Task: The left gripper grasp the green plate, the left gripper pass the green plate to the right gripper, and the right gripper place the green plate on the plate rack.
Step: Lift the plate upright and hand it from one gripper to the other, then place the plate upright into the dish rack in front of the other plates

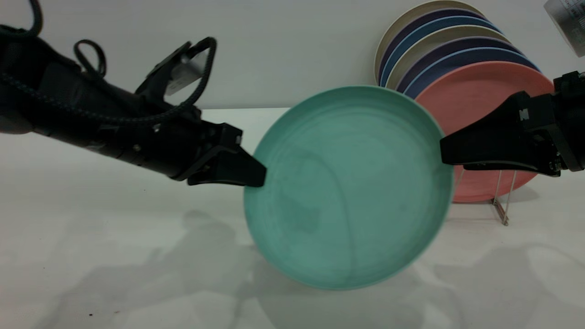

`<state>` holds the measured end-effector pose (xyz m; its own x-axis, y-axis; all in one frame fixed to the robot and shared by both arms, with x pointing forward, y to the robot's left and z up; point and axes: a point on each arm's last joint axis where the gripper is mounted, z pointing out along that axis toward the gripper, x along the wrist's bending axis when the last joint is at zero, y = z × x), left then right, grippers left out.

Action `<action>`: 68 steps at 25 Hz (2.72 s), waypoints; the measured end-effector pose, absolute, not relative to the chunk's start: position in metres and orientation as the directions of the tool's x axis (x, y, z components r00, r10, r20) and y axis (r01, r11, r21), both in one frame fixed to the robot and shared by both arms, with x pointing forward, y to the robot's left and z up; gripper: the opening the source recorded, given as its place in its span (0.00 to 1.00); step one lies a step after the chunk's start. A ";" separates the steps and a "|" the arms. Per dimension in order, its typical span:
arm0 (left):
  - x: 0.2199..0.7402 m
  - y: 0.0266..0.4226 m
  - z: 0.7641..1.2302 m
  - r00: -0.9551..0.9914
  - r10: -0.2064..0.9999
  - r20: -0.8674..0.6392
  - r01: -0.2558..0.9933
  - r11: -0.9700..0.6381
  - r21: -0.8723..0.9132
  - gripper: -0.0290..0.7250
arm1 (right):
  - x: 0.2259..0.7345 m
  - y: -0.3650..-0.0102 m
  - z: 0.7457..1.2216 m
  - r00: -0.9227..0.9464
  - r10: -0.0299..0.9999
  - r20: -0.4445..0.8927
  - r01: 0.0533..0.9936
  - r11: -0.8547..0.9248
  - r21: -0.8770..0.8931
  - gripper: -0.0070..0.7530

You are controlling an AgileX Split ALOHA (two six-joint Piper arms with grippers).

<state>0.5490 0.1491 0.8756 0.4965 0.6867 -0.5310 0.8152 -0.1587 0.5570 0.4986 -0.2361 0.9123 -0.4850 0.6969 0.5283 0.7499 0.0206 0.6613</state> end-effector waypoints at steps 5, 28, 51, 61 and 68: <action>0.549 0.136 0.880 0.518 0.665 -0.538 0.806 -0.170 0.566 0.05 | 0.499 -0.236 0.912 -0.485 0.697 0.528 0.750 0.021 0.661 0.60; 0.541 0.125 0.892 0.559 0.506 -0.656 0.810 -0.166 0.563 0.27 | 0.499 -0.239 0.910 -0.403 0.721 0.564 0.794 -0.032 0.608 0.13; 0.552 0.222 0.894 0.478 0.796 -0.373 0.878 -0.447 0.171 0.77 | 0.500 -0.245 0.905 -0.450 0.769 0.454 0.772 0.079 0.631 0.12; 0.564 0.259 0.910 0.326 0.945 -0.014 0.944 -0.326 -0.054 0.77 | 0.540 -0.251 0.942 -0.735 0.660 0.158 0.586 0.500 0.638 0.12; 0.564 0.260 0.910 0.318 0.948 -0.003 0.946 -0.318 -0.059 0.77 | 0.566 -0.232 0.999 -0.887 0.442 -0.132 0.331 0.809 0.486 0.12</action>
